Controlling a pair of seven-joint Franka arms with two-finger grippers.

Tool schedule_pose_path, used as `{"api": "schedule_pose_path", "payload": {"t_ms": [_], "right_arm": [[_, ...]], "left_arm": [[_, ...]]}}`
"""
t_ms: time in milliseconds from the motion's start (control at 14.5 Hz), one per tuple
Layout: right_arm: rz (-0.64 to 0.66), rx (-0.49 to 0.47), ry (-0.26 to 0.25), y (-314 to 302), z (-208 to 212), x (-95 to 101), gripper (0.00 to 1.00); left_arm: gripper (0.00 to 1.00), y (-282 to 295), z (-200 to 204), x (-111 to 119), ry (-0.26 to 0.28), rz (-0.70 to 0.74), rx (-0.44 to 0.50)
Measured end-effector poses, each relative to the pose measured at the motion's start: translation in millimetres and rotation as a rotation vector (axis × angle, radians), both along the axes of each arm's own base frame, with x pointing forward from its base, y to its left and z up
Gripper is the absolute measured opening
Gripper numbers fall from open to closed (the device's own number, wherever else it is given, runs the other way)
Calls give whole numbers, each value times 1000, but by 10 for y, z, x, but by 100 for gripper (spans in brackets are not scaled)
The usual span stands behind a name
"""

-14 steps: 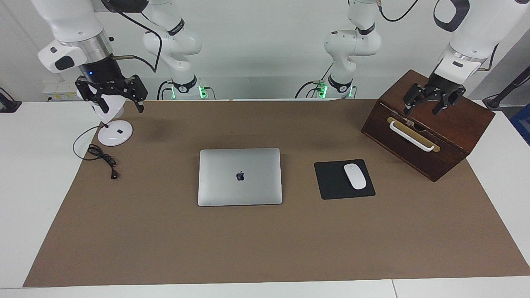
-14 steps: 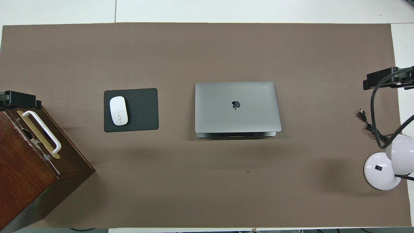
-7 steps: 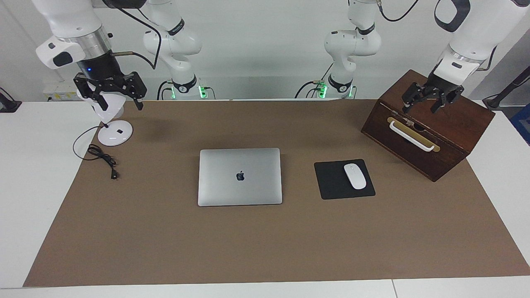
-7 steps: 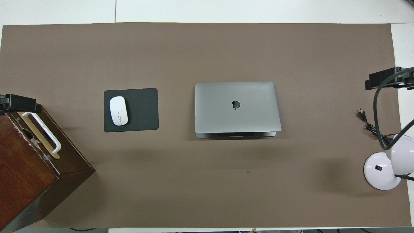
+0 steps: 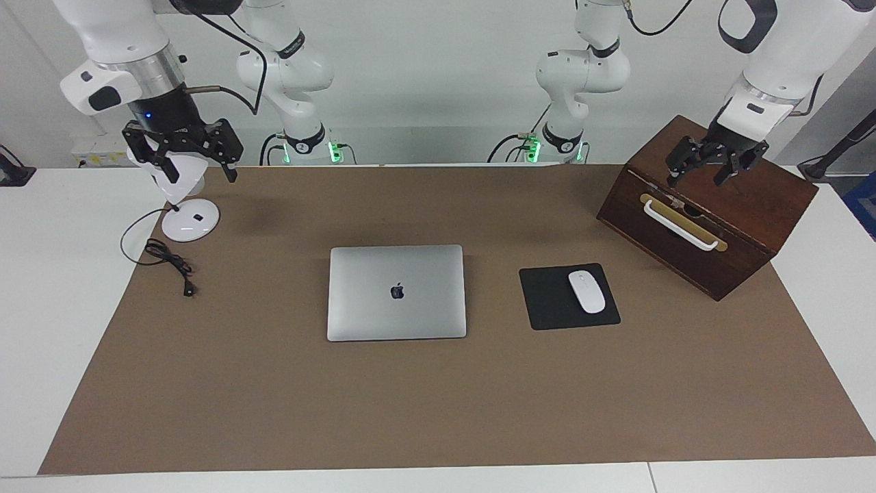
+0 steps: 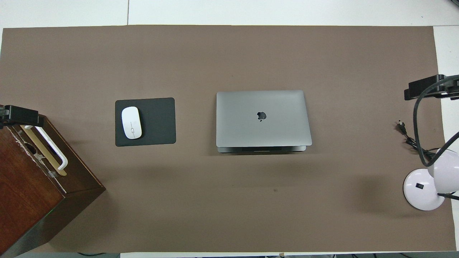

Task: Close laptop with both arms

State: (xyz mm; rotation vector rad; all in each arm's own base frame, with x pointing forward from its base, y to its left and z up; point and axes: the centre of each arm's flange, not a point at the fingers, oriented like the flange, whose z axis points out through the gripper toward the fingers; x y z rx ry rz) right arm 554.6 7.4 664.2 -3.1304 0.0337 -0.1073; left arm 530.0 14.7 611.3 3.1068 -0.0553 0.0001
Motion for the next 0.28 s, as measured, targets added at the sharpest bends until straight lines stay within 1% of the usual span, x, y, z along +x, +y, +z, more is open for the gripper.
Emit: {"api": "schedule_pose_path", "payload": {"t_ms": [276], "right_arm": [[1,0,4,5,-19,1,100]], "left_arm": [[100,1,2,-1,0,0,0]]}}
